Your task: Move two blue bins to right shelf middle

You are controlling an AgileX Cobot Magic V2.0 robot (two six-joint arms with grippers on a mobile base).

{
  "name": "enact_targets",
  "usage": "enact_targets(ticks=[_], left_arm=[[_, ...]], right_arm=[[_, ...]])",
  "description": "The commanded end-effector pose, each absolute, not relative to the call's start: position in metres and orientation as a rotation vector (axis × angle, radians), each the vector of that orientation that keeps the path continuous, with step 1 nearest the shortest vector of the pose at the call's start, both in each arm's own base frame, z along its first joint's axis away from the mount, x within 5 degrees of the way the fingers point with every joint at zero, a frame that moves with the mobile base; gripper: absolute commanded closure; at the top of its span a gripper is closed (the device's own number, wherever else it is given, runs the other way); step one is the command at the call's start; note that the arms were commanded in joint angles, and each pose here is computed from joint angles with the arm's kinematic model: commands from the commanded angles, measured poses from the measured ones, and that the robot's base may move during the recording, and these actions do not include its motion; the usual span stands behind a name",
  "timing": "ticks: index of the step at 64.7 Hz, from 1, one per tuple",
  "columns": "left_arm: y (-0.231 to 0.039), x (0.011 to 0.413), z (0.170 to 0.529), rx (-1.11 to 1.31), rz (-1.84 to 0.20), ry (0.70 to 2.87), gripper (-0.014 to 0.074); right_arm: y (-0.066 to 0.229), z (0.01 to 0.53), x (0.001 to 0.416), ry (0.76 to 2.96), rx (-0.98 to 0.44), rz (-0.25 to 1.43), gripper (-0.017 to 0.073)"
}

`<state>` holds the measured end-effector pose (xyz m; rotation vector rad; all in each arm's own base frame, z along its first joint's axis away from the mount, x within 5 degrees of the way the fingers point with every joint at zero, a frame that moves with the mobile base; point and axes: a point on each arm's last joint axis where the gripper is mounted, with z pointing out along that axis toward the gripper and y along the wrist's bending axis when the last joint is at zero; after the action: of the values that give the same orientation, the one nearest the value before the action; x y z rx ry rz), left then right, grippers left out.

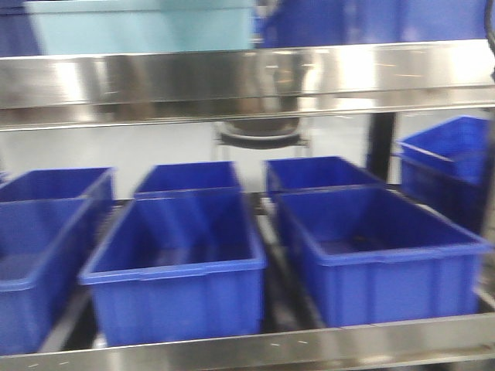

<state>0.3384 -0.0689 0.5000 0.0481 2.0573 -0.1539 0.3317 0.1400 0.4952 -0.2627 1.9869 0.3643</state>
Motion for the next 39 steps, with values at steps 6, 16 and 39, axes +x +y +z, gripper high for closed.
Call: enact_targets(ticks=[6,16,39], left_arm=[[-0.0671,0.3324,0.5128,0.051,-0.160,1.987,0.0704],[-0.0671,0.3324,0.5128,0.051,-0.160,1.987,0.0704],[-0.0669,0.3324,0.5128,0.052,-0.157,1.987,0.0704]], right_arm=[[0.1360,0.5080,0.3265,1.912,-0.267,0.358,0.0712],[0.1360,0.5080,0.3265,1.912,-0.267,0.358,0.0712],[0.1360,0.5080,0.3265,1.912,-0.267,0.358,0.0712]])
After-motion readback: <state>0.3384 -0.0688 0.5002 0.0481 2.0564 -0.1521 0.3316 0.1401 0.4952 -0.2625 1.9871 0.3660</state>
